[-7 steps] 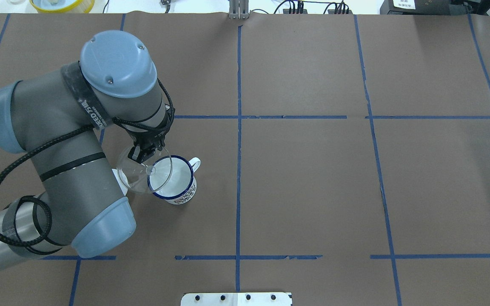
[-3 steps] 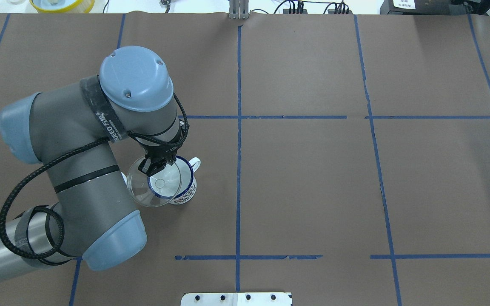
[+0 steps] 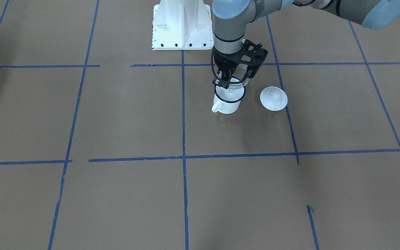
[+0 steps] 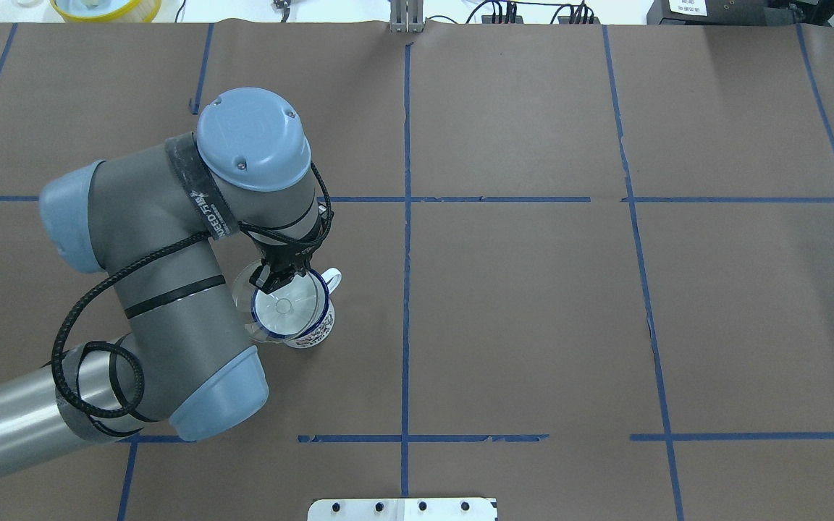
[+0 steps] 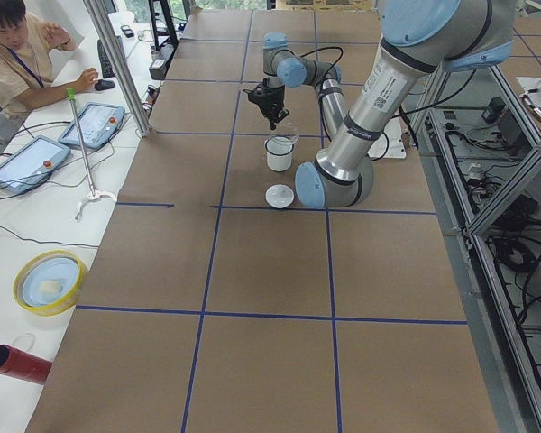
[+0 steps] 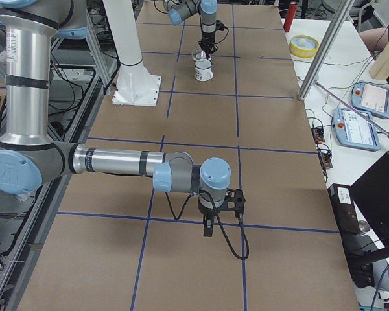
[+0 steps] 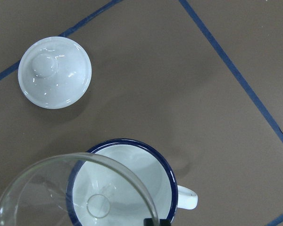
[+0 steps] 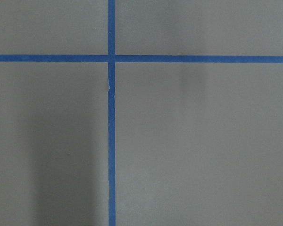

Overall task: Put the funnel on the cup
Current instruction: 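Lower the funnel into the mug's mouth and open the left gripper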

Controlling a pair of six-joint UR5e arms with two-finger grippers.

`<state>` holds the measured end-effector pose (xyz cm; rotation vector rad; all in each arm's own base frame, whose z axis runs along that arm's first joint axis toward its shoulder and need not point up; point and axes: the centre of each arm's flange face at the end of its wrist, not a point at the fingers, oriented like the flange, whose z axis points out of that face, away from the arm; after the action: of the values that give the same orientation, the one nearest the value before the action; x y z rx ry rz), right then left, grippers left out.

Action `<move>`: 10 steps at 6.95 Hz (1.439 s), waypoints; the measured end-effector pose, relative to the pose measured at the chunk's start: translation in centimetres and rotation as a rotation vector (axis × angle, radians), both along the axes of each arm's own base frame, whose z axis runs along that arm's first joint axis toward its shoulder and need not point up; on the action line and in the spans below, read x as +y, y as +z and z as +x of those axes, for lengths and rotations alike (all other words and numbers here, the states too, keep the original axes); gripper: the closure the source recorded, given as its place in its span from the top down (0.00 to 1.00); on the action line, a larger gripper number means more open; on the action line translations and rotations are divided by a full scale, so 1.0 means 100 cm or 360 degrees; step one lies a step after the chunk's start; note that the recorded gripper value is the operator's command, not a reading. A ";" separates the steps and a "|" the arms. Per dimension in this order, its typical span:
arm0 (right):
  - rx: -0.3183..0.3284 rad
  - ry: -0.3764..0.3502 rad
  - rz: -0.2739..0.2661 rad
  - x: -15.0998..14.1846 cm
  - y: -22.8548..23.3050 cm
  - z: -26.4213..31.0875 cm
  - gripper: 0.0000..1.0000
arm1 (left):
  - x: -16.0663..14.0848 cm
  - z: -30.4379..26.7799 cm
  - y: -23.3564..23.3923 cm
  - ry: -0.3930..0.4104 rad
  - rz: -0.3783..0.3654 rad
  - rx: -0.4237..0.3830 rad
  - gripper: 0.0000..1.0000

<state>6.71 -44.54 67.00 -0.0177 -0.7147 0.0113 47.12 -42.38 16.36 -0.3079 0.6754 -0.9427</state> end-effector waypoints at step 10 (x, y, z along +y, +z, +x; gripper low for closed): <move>0.0000 0.0000 0.0000 0.000 0.000 0.000 1.00 | -0.014 0.027 0.023 0.0104 0.0090 -0.0003 1.00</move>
<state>6.71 -44.54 67.00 -0.0177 -0.7147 0.0113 49.80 -43.76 18.63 -0.2776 0.6851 -0.8602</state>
